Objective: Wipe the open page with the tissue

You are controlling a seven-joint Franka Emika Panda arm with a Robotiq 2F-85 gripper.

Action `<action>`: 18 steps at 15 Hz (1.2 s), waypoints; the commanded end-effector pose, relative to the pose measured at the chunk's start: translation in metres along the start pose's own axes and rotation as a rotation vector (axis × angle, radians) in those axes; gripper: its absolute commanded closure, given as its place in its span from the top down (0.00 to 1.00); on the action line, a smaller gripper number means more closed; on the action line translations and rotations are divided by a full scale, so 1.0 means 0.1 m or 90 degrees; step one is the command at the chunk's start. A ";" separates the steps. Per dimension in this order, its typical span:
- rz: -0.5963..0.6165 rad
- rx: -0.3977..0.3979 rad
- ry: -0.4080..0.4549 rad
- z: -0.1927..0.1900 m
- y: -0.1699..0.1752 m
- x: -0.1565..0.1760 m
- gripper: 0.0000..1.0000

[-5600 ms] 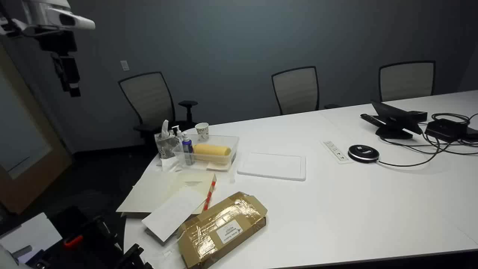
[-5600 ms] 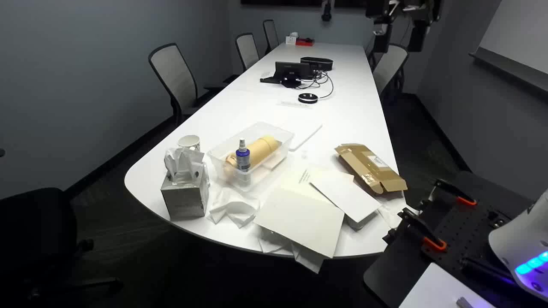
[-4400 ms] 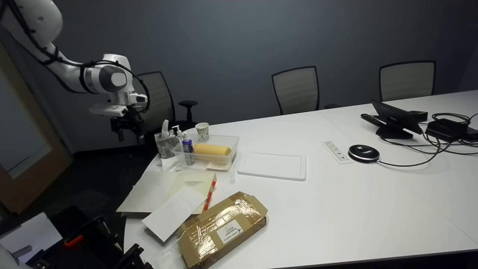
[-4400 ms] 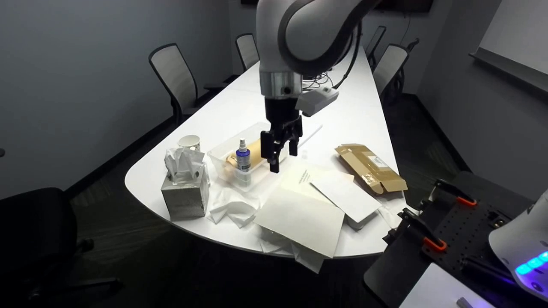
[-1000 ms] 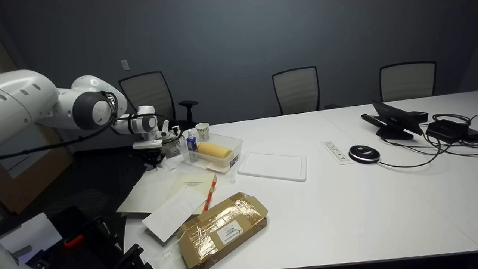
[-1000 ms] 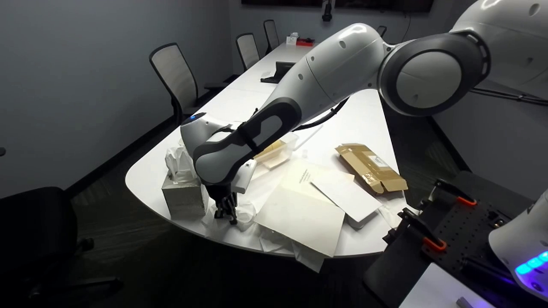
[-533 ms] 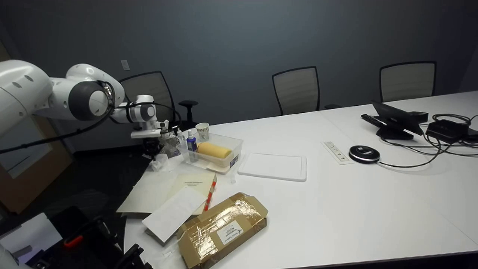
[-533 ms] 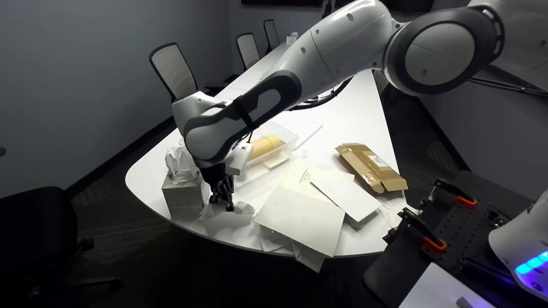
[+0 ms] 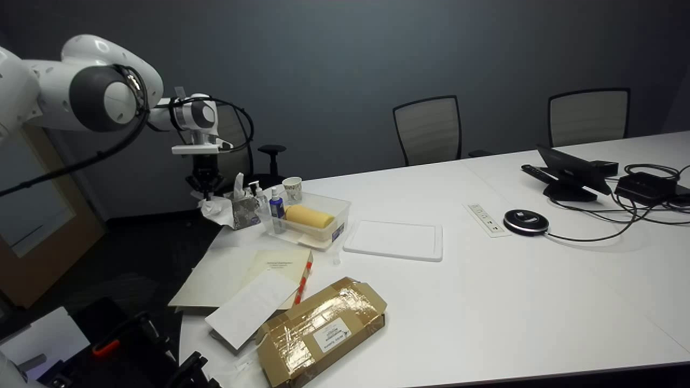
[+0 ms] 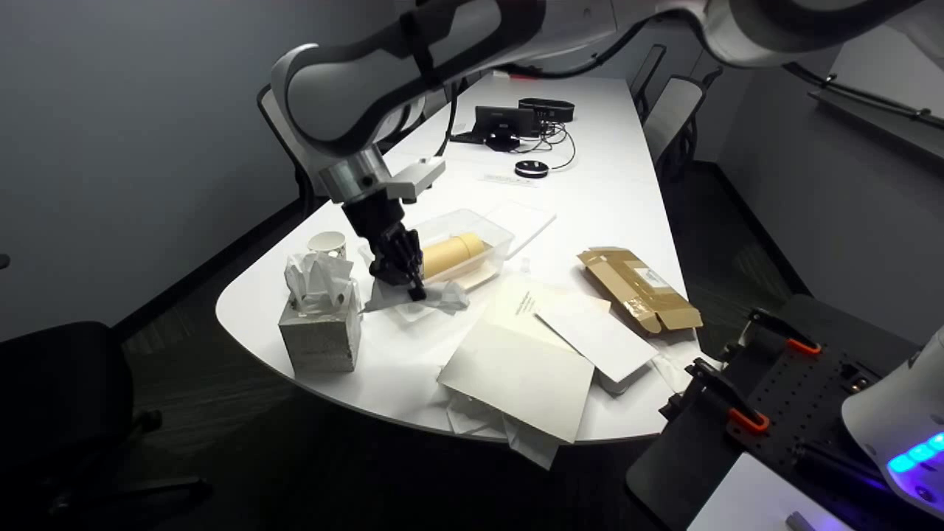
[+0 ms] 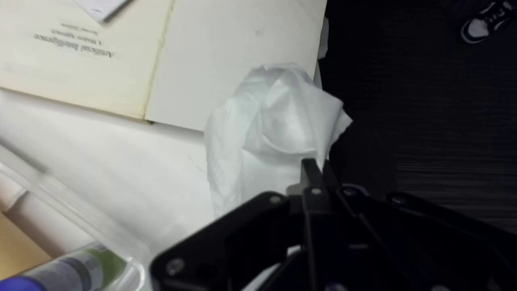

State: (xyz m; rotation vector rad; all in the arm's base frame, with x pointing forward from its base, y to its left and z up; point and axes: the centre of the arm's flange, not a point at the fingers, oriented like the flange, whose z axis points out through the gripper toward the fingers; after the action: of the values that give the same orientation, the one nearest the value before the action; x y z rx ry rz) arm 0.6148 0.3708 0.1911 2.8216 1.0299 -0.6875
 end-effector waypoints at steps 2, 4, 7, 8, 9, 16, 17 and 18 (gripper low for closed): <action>0.097 -0.026 0.032 -0.13 0.21 -0.66 0.00; 0.152 -0.026 0.071 -0.08 0.40 -0.82 0.00; 0.245 -0.014 0.138 -0.09 0.65 -1.17 0.00; 0.277 -0.012 0.155 -0.13 0.71 -1.24 0.00; 0.308 -0.007 0.171 -0.18 0.77 -1.32 0.00; 0.520 0.002 0.180 -0.24 0.95 -2.12 0.00; 0.554 0.012 0.176 -0.20 0.94 -2.25 0.00; 0.571 0.019 0.191 -0.23 0.90 -2.40 0.00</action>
State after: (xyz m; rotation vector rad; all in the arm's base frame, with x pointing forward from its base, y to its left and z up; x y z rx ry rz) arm 0.5832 0.1886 0.2858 2.9874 -0.1264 -0.2246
